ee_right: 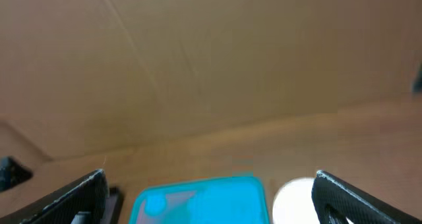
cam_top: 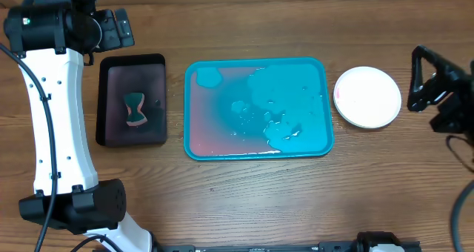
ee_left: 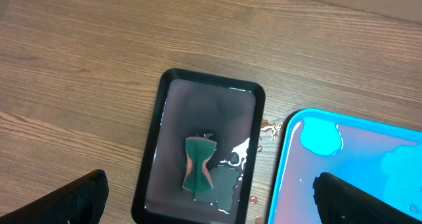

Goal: Clean dirty plates on tray and stack at the side

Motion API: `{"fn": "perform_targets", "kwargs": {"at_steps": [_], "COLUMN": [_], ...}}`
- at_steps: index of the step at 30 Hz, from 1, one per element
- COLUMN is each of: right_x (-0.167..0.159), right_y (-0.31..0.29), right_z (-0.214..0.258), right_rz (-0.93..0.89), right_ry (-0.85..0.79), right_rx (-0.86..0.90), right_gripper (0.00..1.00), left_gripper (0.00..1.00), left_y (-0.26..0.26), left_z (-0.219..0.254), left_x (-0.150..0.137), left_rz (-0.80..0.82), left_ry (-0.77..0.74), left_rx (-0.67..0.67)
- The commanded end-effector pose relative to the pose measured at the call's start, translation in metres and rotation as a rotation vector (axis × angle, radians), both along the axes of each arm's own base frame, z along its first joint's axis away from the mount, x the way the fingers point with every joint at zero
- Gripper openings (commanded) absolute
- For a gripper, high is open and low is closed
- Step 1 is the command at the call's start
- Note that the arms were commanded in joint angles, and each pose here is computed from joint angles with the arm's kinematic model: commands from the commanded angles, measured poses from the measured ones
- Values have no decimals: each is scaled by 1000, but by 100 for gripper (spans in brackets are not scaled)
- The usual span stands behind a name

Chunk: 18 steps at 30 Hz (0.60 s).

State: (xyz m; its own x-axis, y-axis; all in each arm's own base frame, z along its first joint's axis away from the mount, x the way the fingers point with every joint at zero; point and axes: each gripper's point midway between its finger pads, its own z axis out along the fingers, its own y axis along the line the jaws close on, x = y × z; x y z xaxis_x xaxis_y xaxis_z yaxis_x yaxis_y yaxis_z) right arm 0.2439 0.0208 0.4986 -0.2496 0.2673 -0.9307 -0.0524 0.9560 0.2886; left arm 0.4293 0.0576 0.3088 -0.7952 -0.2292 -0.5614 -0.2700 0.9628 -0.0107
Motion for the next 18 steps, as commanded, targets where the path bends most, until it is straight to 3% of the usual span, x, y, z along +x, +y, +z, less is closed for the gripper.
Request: {"fn": "perform_targets", "kwargs": {"at_steps": [1, 9, 18], "right_x": [8, 20, 6], "right_y": [-2, 7, 17], "right_z": [-39, -130, -224], "right_rz": [6, 33, 65], "right_ry": [-4, -168, -338], "right_rx": [-70, -75, -64], "right_gripper": [100, 100, 100], "left_gripper": [100, 100, 100], "left_y": [-2, -2, -2], "left_z": [-5, -5, -5], "left_x": [1, 1, 1], "left_rz": [4, 4, 4], "left_ry": [10, 10, 10], "left_rx": [-16, -16, -16]}}
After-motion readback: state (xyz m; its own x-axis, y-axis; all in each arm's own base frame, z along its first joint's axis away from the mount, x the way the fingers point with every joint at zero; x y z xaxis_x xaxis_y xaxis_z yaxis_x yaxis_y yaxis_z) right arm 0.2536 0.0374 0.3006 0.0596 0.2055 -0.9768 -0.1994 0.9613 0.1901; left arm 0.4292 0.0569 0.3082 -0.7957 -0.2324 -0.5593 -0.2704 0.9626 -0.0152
